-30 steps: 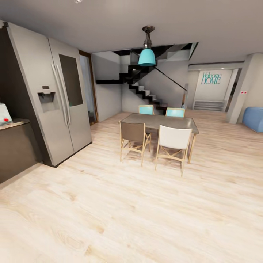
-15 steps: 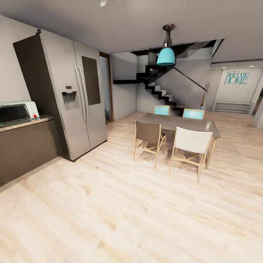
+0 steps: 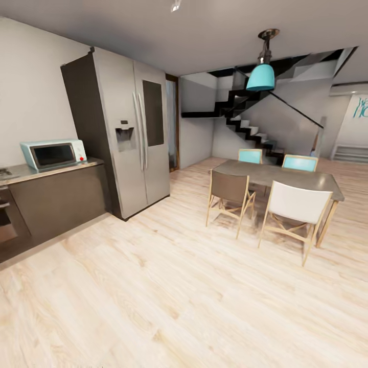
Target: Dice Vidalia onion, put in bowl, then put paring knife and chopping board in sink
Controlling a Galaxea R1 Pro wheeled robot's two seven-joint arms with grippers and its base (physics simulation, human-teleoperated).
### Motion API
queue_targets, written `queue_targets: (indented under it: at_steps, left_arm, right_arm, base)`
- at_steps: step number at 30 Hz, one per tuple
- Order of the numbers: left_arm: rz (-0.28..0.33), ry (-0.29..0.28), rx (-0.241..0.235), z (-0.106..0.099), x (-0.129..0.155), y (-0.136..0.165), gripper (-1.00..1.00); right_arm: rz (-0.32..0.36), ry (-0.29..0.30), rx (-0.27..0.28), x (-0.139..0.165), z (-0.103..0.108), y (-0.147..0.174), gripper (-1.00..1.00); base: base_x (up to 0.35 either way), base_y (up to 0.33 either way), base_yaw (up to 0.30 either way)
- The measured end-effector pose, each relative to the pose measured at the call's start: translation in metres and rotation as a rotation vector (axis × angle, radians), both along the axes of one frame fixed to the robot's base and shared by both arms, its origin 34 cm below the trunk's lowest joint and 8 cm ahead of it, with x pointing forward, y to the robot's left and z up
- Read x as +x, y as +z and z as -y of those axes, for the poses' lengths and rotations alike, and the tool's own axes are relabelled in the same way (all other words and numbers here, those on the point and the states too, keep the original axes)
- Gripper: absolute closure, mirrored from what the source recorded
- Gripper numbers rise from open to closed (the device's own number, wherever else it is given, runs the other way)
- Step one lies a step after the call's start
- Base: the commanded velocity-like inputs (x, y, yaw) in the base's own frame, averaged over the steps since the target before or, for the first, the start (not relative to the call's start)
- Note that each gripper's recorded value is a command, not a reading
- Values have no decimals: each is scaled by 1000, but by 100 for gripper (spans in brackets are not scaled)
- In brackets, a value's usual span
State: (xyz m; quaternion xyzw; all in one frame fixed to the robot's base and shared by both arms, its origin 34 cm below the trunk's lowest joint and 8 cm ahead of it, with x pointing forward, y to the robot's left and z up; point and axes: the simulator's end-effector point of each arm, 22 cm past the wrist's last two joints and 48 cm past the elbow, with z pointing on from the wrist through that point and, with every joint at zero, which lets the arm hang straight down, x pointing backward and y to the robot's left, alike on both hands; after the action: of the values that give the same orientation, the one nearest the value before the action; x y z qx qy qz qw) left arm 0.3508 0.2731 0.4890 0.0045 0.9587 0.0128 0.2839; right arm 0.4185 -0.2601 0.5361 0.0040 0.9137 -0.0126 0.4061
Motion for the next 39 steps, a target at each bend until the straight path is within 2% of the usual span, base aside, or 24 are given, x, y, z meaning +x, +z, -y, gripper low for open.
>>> queue_targets:
  at_steps: [39]
  left_arm:
    - [0, -1, 0, 0, 0, 0, -100]
  right_arm:
    - [0, 0, 0, 0, 0, 0, -100]
  base:
    - [0, 0, 283]
